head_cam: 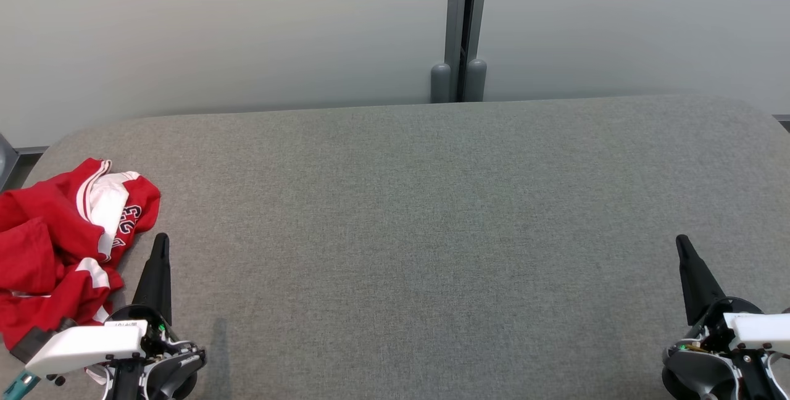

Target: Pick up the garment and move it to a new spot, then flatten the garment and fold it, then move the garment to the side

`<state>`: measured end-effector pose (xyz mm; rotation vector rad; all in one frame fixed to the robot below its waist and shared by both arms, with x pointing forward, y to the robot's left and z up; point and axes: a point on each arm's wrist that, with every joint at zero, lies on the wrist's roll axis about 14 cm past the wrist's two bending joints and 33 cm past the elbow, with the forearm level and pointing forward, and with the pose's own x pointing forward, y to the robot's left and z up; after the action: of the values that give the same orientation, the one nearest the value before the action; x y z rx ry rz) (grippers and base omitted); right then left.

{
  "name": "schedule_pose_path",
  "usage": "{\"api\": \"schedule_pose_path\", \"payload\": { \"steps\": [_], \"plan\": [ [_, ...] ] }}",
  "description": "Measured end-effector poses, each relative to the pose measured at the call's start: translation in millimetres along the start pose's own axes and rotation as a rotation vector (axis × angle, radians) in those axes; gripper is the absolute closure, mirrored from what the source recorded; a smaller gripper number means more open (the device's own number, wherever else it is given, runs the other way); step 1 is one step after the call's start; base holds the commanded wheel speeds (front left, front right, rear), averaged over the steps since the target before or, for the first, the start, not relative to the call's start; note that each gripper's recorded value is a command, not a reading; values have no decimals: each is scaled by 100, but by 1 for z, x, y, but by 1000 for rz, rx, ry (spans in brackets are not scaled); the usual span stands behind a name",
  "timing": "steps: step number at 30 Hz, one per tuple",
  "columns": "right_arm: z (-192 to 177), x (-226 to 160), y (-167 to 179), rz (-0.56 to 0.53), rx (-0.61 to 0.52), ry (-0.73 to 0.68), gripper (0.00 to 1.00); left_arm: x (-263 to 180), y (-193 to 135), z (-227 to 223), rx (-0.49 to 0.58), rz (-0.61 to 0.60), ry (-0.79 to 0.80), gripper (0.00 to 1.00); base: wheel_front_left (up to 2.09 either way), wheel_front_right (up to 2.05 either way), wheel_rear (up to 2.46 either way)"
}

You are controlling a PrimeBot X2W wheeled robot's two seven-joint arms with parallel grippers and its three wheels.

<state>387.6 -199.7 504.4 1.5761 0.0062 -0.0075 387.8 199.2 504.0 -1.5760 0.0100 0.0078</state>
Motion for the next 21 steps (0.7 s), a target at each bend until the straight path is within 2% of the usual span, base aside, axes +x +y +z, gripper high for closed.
{"api": "schedule_pose_path", "payload": {
  "steps": [1,2,3,4,5,7,21],
  "plan": [
    [0,-1,-1,-4,1,0,100,0,1,0,-1,5,0,100,0,0,0],
    [-1,-2,-5,-15,5,-1,0,-2,5,-1,-4,16,0,0,0,0,0],
    [-2,-5,-11,-33,10,-1,0,-5,12,-2,-8,35,0,0,0,0,0],
    [-3,-8,-19,-55,16,-1,100,-8,19,-2,-12,57,-1,100,0,0,0],
    [-3,-8,-19,-55,16,-1,0,-8,19,-2,-12,57,-1,0,0,0,0],
    [-6,-14,-30,-87,22,1,0,-16,34,-4,-21,100,-8,0,0,0,0],
    [-19,-6,-9,-24,-7,6,0,-13,22,-3,33,65,-40,0,0,0,0]
  ]
}}
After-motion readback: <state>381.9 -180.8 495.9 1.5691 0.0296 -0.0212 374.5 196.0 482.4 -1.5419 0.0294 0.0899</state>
